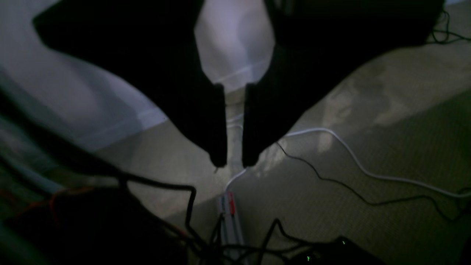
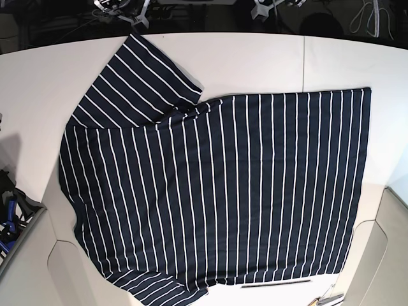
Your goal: Fold the T-shirt properly
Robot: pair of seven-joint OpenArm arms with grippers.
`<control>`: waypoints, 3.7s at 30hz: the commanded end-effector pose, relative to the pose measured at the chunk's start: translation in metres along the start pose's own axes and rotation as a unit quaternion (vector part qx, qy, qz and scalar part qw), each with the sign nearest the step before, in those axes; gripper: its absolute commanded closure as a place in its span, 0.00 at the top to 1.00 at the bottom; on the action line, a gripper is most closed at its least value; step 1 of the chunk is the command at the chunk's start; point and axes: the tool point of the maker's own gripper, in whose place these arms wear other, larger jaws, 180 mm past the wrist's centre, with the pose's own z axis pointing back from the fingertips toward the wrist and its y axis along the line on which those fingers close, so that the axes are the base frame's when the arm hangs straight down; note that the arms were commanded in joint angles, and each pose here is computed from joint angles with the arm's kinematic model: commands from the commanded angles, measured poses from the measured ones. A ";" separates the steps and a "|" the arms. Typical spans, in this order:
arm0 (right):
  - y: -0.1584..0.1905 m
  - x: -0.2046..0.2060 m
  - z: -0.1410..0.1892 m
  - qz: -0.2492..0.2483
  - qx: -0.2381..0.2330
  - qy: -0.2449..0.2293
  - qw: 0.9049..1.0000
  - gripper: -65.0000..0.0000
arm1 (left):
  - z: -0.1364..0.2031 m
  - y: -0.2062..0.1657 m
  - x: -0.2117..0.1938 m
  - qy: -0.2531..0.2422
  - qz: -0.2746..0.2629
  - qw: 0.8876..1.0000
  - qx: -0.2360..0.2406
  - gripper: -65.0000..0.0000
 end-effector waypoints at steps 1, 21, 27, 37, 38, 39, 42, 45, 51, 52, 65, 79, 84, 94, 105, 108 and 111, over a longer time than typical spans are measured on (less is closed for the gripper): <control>0.001 0.002 0.003 0.001 0.007 -0.010 1.000 0.08 | 0.001 0.000 -0.011 0.006 0.000 1.000 -0.004 0.13; 0.044 -0.078 0.070 0.009 0.049 -0.019 0.999 0.08 | 0.036 0.002 -0.093 0.006 0.074 0.997 0.010 0.13; 0.056 -0.108 0.103 0.003 0.070 0.063 0.996 0.08 | 0.060 0.003 -0.102 -0.023 0.077 0.996 0.025 0.13; 0.075 -0.093 0.145 0.029 0.086 0.039 0.995 0.08 | 0.107 -0.009 -0.094 -0.068 0.076 0.994 0.027 0.13; 0.075 -0.089 0.149 0.029 0.085 0.034 0.995 0.08 | 0.112 -0.010 -0.093 -0.071 0.073 0.994 0.029 0.13; 0.075 -0.086 0.153 0.029 0.083 0.030 0.996 0.08 | 0.117 -0.010 -0.092 -0.076 0.071 0.994 0.032 0.13; 0.073 -0.073 0.165 0.032 0.076 0.014 0.997 0.08 | 0.136 -0.005 -0.087 -0.095 0.066 0.992 0.047 0.13; 0.075 -0.058 0.179 0.021 0.080 -0.005 0.997 0.08 | 0.159 0.005 -0.080 -0.118 0.072 0.988 0.065 0.13; 0.094 -0.026 0.216 0.006 0.155 -0.059 0.986 0.08 | 0.200 0.026 -0.064 -0.142 0.088 0.983 0.080 0.23; 0.093 -0.018 0.222 -0.001 0.161 -0.071 0.984 0.08 | 0.206 0.027 -0.060 -0.150 0.089 0.982 0.075 0.25; 0.031 0.069 0.294 -0.033 0.103 -0.231 0.967 0.09 | 0.283 0.067 -0.031 -0.265 0.126 0.953 0.081 0.44; -0.057 0.113 0.315 -0.095 -0.021 -0.304 0.948 0.53 | 0.335 0.099 0.004 -0.354 0.126 0.922 0.099 0.60; -0.076 0.113 0.301 -0.128 -0.024 -0.303 0.944 0.53 | 0.344 0.105 0.026 -0.385 0.127 0.908 0.102 0.68; -0.096 0.103 0.274 -0.182 -0.009 -0.290 0.940 0.53 | 0.360 0.121 0.056 -0.438 0.147 0.879 0.117 0.70; -0.091 0.102 0.251 -0.232 0.029 -0.296 0.926 0.53 | 0.361 0.176 0.081 -0.462 0.193 0.857 0.119 0.70; -0.086 0.102 0.246 -0.238 0.038 -0.296 0.924 0.53 | 0.363 0.190 0.086 -0.467 0.202 0.853 0.119 0.70; -0.081 0.108 0.243 -0.243 0.046 -0.303 0.920 0.53 | 0.365 0.202 0.089 -0.470 0.211 0.849 0.119 0.70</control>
